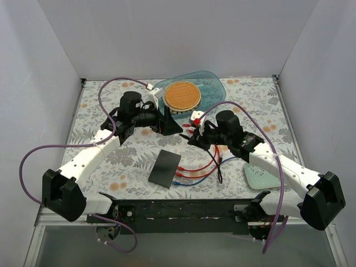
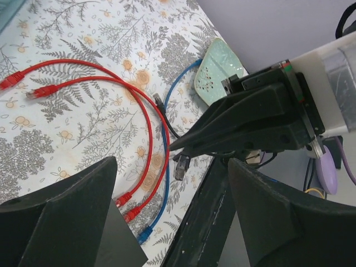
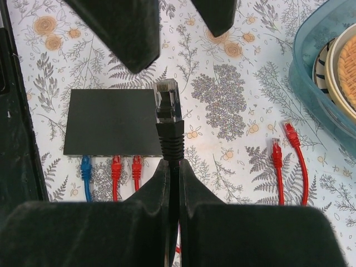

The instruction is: Insert the plug into the switch port

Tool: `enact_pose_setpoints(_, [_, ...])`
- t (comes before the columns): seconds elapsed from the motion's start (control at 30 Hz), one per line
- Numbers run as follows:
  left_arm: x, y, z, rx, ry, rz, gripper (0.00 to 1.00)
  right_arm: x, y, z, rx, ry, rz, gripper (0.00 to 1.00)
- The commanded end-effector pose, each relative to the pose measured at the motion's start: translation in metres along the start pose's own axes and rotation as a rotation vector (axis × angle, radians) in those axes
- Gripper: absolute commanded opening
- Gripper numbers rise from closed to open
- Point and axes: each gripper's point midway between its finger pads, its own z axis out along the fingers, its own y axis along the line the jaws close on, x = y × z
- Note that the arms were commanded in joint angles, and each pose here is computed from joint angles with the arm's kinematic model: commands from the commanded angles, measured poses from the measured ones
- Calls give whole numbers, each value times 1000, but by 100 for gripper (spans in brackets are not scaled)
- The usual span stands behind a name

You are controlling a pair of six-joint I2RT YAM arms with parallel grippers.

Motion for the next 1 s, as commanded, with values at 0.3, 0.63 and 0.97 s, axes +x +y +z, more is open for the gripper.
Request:
enact_pose_setpoints(0.3, [-9, 13, 7, -101, -38, -206, 80, -36, -73, -41, 577, -30, 4, 1])
enact_pose_setpoints(0.63, [-22, 21, 21, -119, -61, -333, 76, -38, -62, -39, 715, 23, -102, 1])
enact_pose_setpoints(0.97, [-32, 8, 40, -38, -47, -351, 70, -39, -56, -34, 712, 32, -124, 1])
